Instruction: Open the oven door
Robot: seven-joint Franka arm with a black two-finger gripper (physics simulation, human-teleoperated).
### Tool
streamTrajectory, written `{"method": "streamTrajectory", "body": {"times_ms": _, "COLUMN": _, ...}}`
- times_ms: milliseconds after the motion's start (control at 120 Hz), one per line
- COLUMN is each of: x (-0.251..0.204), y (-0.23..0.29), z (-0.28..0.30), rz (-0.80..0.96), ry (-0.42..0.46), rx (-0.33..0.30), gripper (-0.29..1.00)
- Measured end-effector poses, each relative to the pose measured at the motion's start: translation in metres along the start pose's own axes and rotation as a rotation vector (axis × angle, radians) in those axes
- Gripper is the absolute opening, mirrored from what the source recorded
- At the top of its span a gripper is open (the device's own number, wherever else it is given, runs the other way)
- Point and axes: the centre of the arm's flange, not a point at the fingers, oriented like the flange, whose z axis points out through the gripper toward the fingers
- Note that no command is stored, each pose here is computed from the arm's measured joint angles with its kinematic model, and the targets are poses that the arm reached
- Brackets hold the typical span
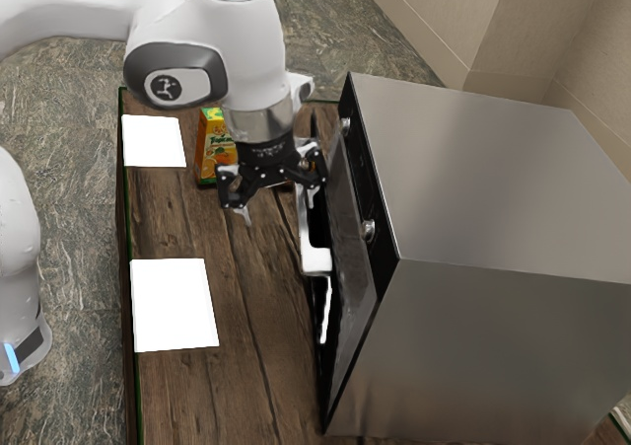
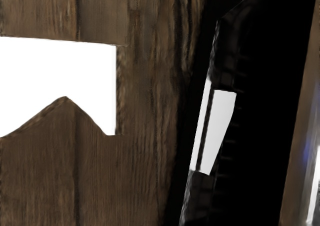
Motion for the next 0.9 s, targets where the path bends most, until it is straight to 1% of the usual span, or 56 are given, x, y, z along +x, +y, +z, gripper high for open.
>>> {"method": "streamTrajectory", "body": {"times_ms": 133, "x": -0.012, "y": -0.037, "z": -0.006, "rz": -0.021, "ry": 0.042, "rx": -0.067, "gripper": 0.7}}
{"method": "streamTrajectory", "body": {"times_ms": 267, "x": -0.031, "y": -0.084, "z": -0.011, "rz": -0.062, "ry": 0.084, "rx": -0.185, "gripper": 0.7}}
{"method": "streamTrajectory", "body": {"times_ms": 342, "x": -0.039, "y": -0.116, "z": -0.022, "rz": -0.102, "ry": 0.101, "rx": -0.288, "gripper": 0.7}}
{"method": "streamTrajectory", "body": {"times_ms": 375, "x": -0.045, "y": -0.127, "z": -0.027, "rz": -0.108, "ry": 0.101, "rx": -0.325, "gripper": 0.7}}
{"method": "streamTrajectory", "body": {"times_ms": 442, "x": -0.056, "y": -0.147, "z": -0.036, "rz": -0.109, "ry": 0.099, "rx": -0.374, "gripper": 0.7}}
{"method": "streamTrajectory", "body": {"times_ms": 483, "x": -0.062, "y": -0.152, "z": -0.039, "rz": -0.1, "ry": 0.087, "rx": -0.375, "gripper": 0.7}}
{"method": "streamTrajectory", "body": {"times_ms": 533, "x": -0.072, "y": -0.142, "z": -0.055, "rz": -0.064, "ry": 0.05, "rx": -0.332, "gripper": 0.7}}
{"method": "streamTrajectory", "body": {"times_ms": 567, "x": -0.064, "y": -0.123, "z": -0.082, "rz": -0.059, "ry": 0.004, "rx": -0.304, "gripper": 0.7}}
{"method": "streamTrajectory", "body": {"times_ms": 600, "x": -0.052, "y": -0.099, "z": -0.108, "rz": -0.069, "ry": -0.015, "rx": -0.292, "gripper": 0.7}}
{"method": "streamTrajectory", "body": {"times_ms": 658, "x": -0.017, "y": -0.048, "z": -0.155, "rz": -0.099, "ry": -0.067, "rx": -0.234, "gripper": 0.7}}
{"method": "streamTrajectory", "body": {"times_ms": 708, "x": 0.033, "y": 0.002, "z": -0.184, "rz": -0.127, "ry": -0.131, "rx": -0.144, "gripper": 0.7}}
{"method": "streamTrajectory", "body": {"times_ms": 733, "x": 0.066, "y": 0.024, "z": -0.181, "rz": -0.163, "ry": -0.157, "rx": -0.084, "gripper": 0.7}}
{"method": "streamTrajectory", "body": {"times_ms": 750, "x": 0.087, "y": 0.04, "z": -0.168, "rz": -0.196, "ry": -0.167, "rx": -0.032, "gripper": 0.7}}
{"method": "streamTrajectory", "body": {"times_ms": 775, "x": 0.109, "y": 0.056, "z": -0.147, "rz": -0.237, "ry": -0.163, "rx": 0.039, "gripper": 0.7}}
{"method": "streamTrajectory", "body": {"times_ms": 800, "x": 0.121, "y": 0.066, "z": -0.129, "rz": -0.269, "ry": -0.148, "rx": 0.095, "gripper": 0.7}}
{"method": "streamTrajectory", "body": {"times_ms": 842, "x": 0.129, "y": 0.071, "z": -0.11, "rz": -0.306, "ry": -0.119, "rx": 0.162, "gripper": 0.7}}
{"method": "streamTrajectory", "body": {"times_ms": 900, "x": 0.134, "y": 0.068, "z": -0.085, "rz": -0.353, "ry": -0.076, "rx": 0.235, "gripper": 0.7}}
